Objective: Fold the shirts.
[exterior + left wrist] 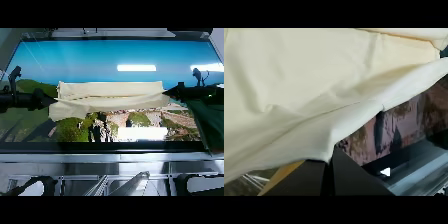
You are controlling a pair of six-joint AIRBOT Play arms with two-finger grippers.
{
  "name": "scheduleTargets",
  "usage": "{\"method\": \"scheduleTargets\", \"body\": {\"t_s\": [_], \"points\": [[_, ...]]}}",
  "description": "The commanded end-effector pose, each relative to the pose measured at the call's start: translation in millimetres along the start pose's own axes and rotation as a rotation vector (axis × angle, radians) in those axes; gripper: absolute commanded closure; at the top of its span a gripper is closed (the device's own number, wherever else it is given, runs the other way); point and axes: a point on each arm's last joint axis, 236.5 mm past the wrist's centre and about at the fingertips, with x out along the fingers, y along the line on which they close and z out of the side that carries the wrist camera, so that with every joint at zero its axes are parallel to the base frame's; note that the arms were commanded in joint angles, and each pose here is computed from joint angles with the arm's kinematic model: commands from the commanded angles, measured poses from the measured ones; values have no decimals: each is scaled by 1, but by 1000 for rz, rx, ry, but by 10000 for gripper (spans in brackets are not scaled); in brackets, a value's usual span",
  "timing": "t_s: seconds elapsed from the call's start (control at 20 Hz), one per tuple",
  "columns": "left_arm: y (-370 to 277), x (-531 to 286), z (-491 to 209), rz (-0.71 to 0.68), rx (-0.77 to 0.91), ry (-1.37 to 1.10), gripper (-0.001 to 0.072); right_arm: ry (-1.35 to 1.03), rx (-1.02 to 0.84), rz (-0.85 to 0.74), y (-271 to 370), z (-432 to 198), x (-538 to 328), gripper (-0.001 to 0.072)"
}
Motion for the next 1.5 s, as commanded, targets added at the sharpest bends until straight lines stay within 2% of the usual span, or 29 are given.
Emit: {"method": "scheduleTargets", "body": {"t_s": [0.0, 0.3, 0.7, 0.9, 0.95, 1.0, 1.05, 1.3, 1.45], "points": [[24, 19, 38, -1, -13, 19, 686, -124, -22, -64, -13, 42, 2, 689], [39, 58, 82, -17, 22, 61, 688, -175, 16, 64, -18, 65, 33, 689], [9, 82, 145, -37, 188, 20, 688, -154, 35, 4, -50, 58, 69, 688], [5, 101, 155, -55, 230, 44, 688, -158, 36, 1, -51, 59, 69, 684], [9, 107, 155, -56, 226, 53, 689, -158, 38, 2, -51, 59, 69, 651], [16, 114, 155, -56, 211, 61, 691, -158, 46, 16, -47, 59, 69, 499], [21, 119, 156, -55, 203, 63, 692, -167, 61, 49, -40, 62, 68, 449], [41, 139, 145, -60, 153, 110, 691, -366, 131, 210, -8, 109, 51, 465], [44, 141, 149, -53, 150, 96, 690, -448, 146, 134, -24, 130, 46, 487]]}}
